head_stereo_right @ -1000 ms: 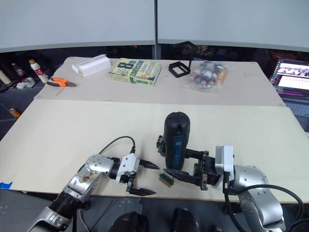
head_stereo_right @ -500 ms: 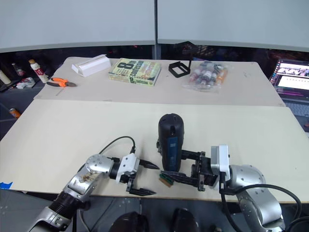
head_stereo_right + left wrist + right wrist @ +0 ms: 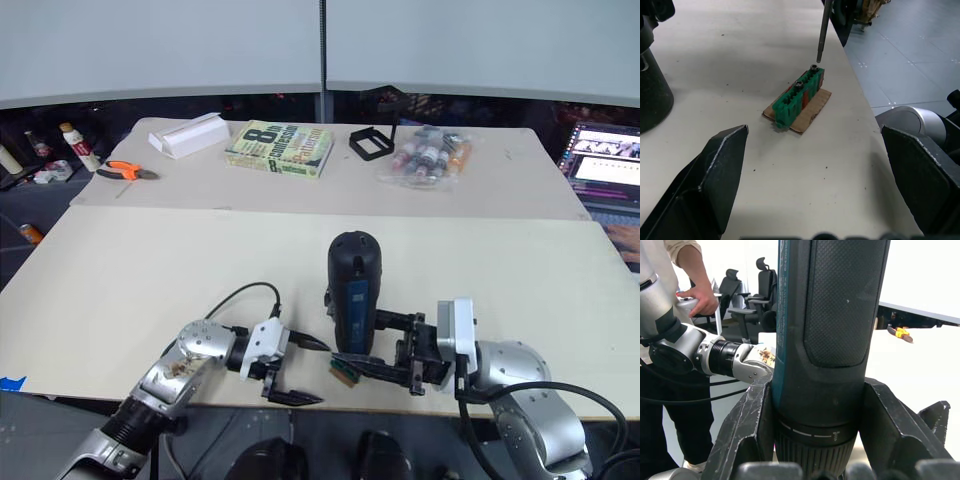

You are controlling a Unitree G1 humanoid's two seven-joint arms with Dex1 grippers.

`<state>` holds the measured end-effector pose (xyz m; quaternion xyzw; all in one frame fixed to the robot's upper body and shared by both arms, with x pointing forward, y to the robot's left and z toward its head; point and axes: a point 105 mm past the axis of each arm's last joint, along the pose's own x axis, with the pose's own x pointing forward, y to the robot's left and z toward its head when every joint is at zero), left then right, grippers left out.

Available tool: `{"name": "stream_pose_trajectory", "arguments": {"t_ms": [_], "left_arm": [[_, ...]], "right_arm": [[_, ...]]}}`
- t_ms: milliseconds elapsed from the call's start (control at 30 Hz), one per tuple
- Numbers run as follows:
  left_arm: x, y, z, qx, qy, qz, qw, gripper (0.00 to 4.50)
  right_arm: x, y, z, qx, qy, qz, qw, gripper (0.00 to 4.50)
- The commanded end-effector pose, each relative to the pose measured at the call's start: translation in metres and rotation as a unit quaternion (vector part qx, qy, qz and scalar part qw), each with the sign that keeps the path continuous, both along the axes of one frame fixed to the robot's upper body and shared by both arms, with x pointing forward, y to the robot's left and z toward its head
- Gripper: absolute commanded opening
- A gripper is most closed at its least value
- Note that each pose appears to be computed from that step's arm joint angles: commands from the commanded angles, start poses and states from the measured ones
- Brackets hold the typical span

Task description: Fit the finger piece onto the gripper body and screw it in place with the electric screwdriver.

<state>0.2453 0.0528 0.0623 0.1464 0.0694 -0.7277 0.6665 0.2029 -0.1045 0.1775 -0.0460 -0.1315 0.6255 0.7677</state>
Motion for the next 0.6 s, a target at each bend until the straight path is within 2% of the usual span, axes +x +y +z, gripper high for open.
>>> {"name": "stream_pose_trajectory", "arguments": {"t_ms": [33,600], "left_arm": [[-0.0051,-0.0039,0.0025,-0.01,0.001,-0.01,1.0,4.5],[-0.0045,-0.0034,0.0035,-0.011,0.001,-0.01,1.0,4.5]], "right_arm": [[-0.0045,0.0021,0.0139,0.009,-0.032,0.014,0.999,1.93],[-0.0023,0.0018,0.0084,0.0,-0.023,0.012,1.0,1.93]]}}
